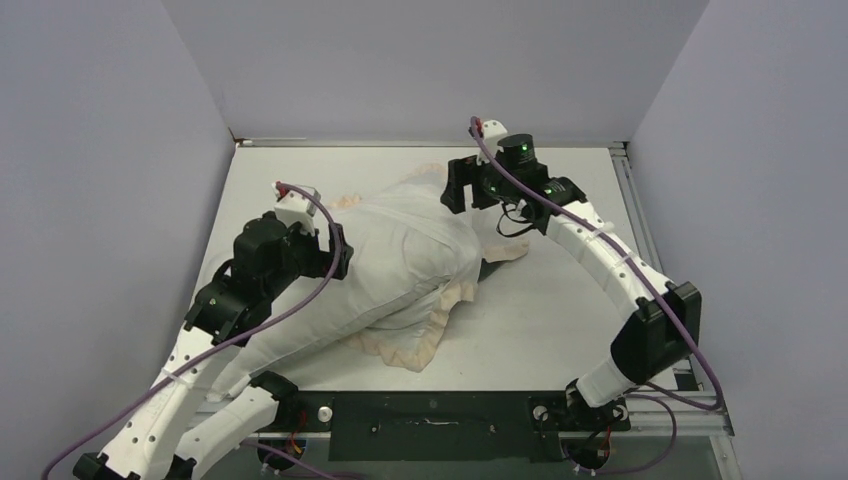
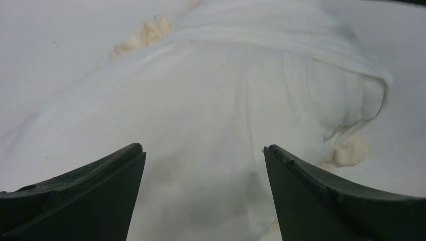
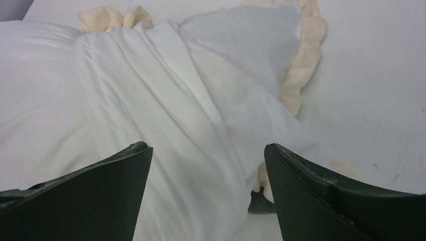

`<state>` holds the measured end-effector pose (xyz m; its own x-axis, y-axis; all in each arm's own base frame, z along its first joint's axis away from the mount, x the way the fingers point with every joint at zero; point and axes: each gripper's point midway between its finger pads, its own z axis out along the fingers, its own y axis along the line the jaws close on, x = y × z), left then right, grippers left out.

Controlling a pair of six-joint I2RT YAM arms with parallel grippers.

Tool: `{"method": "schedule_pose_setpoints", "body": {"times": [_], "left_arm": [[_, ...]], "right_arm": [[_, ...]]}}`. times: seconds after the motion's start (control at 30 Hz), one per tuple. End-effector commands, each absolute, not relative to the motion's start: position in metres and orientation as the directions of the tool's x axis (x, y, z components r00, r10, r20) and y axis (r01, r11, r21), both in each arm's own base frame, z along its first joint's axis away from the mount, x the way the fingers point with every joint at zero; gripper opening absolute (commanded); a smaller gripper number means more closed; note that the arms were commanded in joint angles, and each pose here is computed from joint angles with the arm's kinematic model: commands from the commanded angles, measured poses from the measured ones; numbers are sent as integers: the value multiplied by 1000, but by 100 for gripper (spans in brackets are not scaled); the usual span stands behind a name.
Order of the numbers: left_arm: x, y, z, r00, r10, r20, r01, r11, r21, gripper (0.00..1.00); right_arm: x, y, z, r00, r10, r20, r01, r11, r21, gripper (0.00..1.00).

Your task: Remove the pillowcase from the pillow

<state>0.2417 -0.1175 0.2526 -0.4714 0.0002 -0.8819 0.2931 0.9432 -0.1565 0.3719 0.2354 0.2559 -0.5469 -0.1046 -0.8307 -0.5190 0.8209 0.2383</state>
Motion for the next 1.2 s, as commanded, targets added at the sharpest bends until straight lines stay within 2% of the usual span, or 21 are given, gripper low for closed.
{"method": "schedule_pose_setpoints", "body": {"times": [0.0, 0.17, 0.37, 0.5, 0.63, 0.7, 0.83, 1.07, 1.13, 1.17], "left_arm": [[279, -109, 319, -348, -51, -936, 202, 971, -128, 92], [326, -111, 319, -405, -47, -913, 113, 988, -101, 96], [372, -126, 256, -574, -83, -815, 87, 983, -161, 97], [371, -137, 206, -686, -84, -722, 92, 975, -200, 97], [352, -149, 185, -736, -95, -670, 119, 957, -266, 92], [339, -149, 181, -739, -104, -665, 126, 949, -289, 85], [318, -151, 174, -745, -131, -654, 127, 934, -333, 63], [289, -147, 167, -717, -192, -670, 101, 922, -373, 39], [284, -145, 163, -714, -197, -672, 96, 923, -372, 29], [283, -145, 162, -712, -200, -673, 93, 924, -372, 21]], "right_arm": [[398, 265, 270, -481, -128, -867, -570, 797, 199, 85], [408, 290, 256, -489, -166, -856, -598, 778, 191, 87], [412, 306, 248, -489, -189, -852, -615, 767, 183, 89], [413, 312, 248, -480, -205, -853, -619, 768, 164, 90], [412, 318, 254, -461, -223, -859, -623, 771, 134, 91], [408, 323, 255, -452, -248, -857, -630, 769, 109, 97], [404, 340, 253, -432, -300, -850, -653, 754, 66, 98], [391, 375, 233, -417, -406, -813, -718, 696, 21, 100], [385, 384, 221, -413, -448, -793, -739, 674, 5, 100], [384, 387, 214, -414, -468, -781, -745, 667, -5, 96]]}}
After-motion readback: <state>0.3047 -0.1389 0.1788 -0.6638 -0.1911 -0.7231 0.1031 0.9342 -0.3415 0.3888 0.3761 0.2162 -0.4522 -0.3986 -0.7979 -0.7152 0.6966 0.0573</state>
